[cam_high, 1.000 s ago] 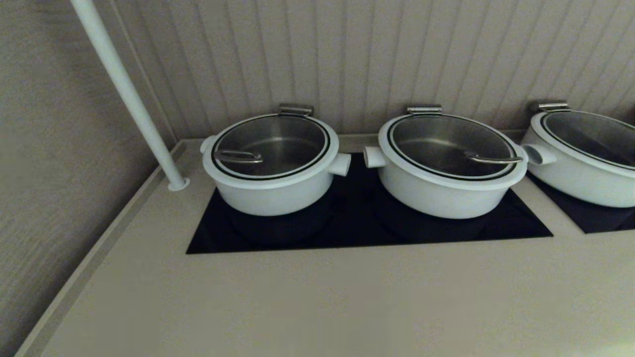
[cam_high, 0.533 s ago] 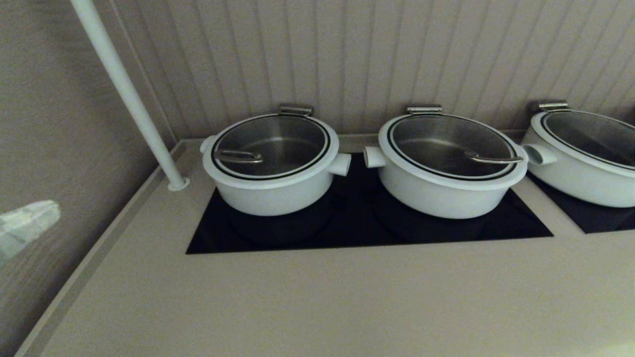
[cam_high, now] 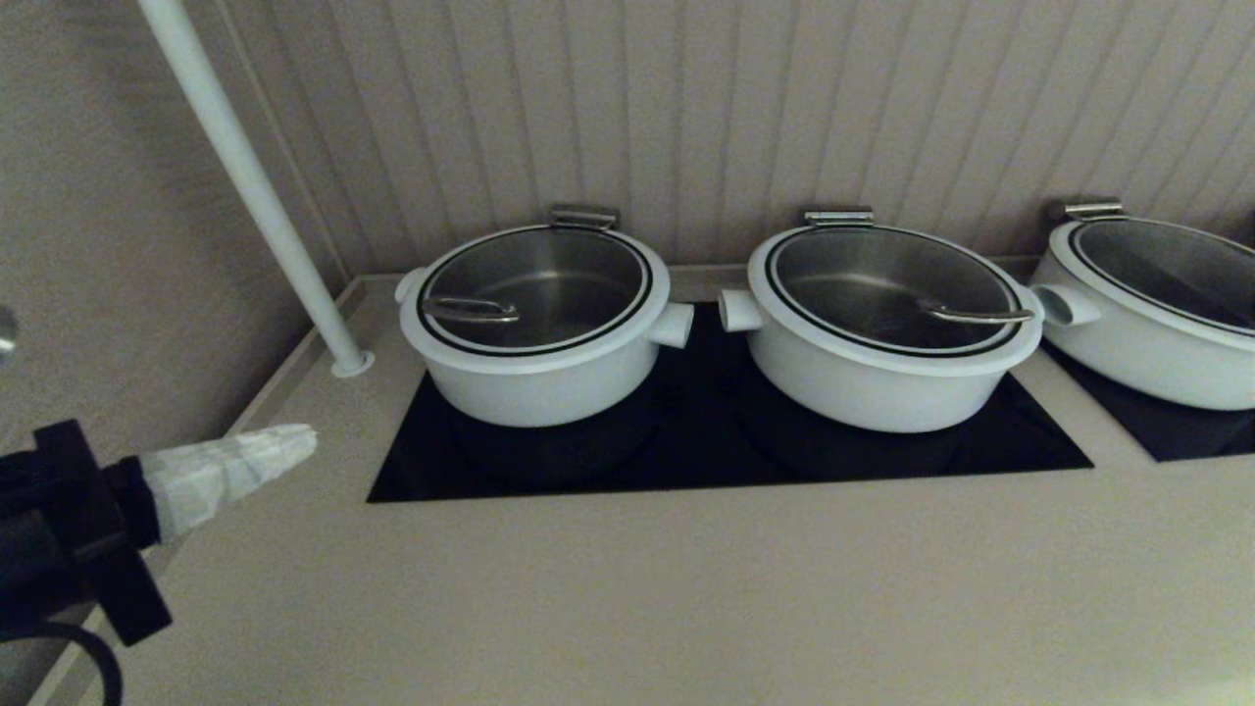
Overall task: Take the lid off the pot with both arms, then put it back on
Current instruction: Open the food pot lid a small opening with the left arm
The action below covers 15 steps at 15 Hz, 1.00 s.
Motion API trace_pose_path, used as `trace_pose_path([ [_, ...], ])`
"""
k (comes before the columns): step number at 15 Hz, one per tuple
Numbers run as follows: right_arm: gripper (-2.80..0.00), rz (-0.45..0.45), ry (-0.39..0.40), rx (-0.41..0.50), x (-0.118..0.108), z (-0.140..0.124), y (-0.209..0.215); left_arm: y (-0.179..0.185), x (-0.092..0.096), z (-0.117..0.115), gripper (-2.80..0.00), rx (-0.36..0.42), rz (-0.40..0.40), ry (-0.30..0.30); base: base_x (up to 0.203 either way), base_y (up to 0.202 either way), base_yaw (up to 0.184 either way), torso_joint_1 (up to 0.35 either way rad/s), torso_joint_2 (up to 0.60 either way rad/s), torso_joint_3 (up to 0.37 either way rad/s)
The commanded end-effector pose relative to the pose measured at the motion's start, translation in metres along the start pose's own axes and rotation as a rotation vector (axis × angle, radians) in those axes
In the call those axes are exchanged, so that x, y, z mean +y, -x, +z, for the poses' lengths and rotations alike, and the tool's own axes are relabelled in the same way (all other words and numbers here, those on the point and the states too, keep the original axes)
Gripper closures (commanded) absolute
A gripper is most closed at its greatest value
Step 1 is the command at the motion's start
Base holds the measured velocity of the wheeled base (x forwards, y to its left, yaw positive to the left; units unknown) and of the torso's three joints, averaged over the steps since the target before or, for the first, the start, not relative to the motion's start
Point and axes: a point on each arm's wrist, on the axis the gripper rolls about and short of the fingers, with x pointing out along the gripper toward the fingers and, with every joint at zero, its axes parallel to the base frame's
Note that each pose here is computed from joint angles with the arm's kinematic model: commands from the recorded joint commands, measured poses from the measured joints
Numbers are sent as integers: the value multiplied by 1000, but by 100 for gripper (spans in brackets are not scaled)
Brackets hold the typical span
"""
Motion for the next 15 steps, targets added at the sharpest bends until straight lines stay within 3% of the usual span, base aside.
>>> trace_pose_path([
  [1,0,1,1,0,0,0,0,-20,8,-5,0,61,-18,27,0,0,0,0,0,0],
  [7,0,1,1,1,0,0,0,-70,30,-5,0,83,-23,35,0,0,0,0,0,0],
  [15,0,1,1,0,0,0,0,-95,41,-21,0,162,-28,76,0,0,0,0,0,0],
])
